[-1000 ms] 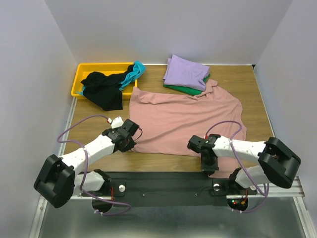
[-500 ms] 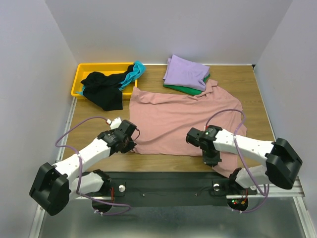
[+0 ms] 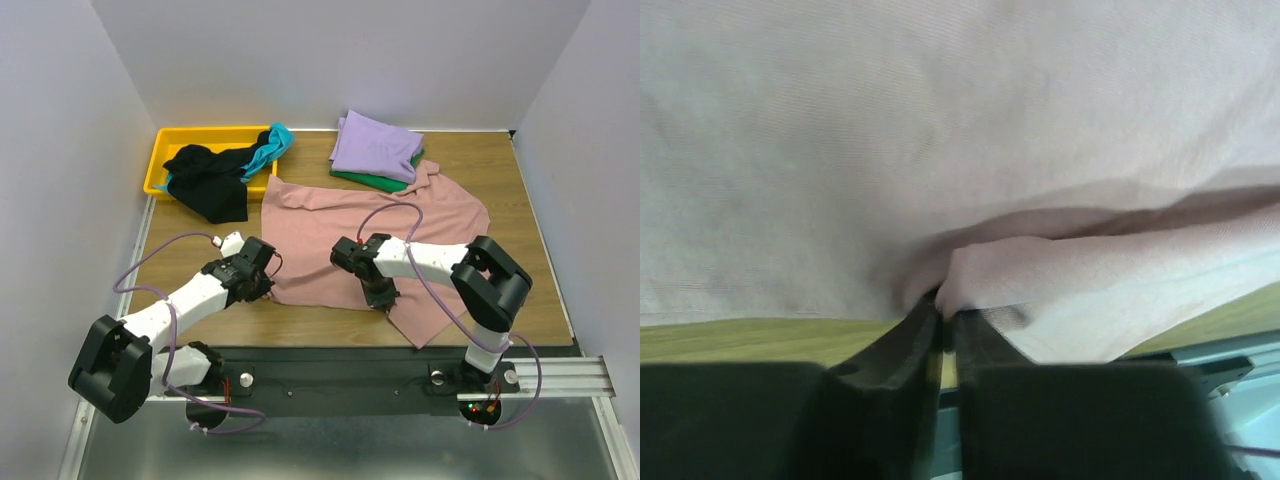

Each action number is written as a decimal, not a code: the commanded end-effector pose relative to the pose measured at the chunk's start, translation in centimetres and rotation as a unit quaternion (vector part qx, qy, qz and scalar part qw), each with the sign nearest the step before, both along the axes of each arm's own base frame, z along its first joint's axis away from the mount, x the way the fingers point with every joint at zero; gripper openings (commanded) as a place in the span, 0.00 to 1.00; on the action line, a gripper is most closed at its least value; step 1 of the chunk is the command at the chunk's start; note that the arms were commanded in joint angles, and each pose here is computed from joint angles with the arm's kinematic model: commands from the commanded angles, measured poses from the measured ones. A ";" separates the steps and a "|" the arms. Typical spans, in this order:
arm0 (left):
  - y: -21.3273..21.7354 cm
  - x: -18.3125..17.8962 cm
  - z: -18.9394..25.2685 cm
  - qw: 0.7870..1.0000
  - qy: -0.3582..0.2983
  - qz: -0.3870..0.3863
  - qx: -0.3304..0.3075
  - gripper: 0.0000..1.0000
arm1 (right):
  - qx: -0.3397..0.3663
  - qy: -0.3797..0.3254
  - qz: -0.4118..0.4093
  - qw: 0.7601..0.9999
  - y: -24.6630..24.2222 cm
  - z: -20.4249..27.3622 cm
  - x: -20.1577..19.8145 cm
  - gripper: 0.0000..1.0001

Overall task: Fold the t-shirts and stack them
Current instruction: Flatten the tshirt out

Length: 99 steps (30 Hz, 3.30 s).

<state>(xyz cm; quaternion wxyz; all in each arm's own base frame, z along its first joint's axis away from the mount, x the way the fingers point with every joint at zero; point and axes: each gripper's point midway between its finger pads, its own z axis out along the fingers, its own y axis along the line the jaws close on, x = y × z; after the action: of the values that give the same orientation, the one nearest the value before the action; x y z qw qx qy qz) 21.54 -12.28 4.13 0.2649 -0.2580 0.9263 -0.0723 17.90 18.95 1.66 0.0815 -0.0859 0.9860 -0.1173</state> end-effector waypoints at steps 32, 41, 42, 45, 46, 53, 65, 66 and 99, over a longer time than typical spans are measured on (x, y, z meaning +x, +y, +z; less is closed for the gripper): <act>0.6 1.4 0.3 0.999 -0.045 0.003 -0.007 0.00 | 0.016 0.046 -0.096 0.994 -6.4 -0.7 -8.0 0.47; 0.6 1.5 1.5 0.998 -0.055 0.010 -0.015 0.00 | 0.048 0.000 -0.094 0.994 -5.7 0.1 -6.0 0.00; 0.6 1.5 1.8 0.998 -0.058 0.009 -0.017 0.00 | 0.059 -0.016 -0.097 0.993 -5.4 0.9 -5.5 0.00; 0.4 1.4 2.8 0.997 -0.069 0.007 -0.027 0.00 | 0.059 -0.100 -0.119 0.986 -6.0 4.5 -2.7 0.01; 0.4 1.4 3.4 0.996 -0.079 0.005 -0.034 0.00 | 0.072 -0.132 -0.127 0.980 -6.2 6.2 -2.0 0.00; -0.8 3.3 10.5 0.981 -0.175 0.001 -0.090 0.00 | 0.160 -0.349 -0.178 0.906 -6.8 19.2 3.7 0.01; 1.0 6.2 37.1 0.882 -0.448 0.032 -0.144 0.00 | 0.235 -0.619 -0.223 0.715 -12.5 46.4 6.4 0.00; 1.0 6.0 38.7 0.875 -0.461 0.025 -0.145 0.00 | 0.226 -0.629 -0.208 0.714 -13.1 47.9 6.2 0.00; 2.9 6.3 48.6 0.825 -0.549 0.052 -0.125 0.00 | 0.096 -0.723 -0.110 0.675 -12.3 59.0 9.3 0.00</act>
<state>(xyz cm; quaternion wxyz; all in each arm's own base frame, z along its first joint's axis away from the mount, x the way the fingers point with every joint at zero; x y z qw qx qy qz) 21.03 -8.58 56.60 0.7019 -0.2035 0.5574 -0.3939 22.16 5.74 64.05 0.7941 0.0969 0.5894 0.1127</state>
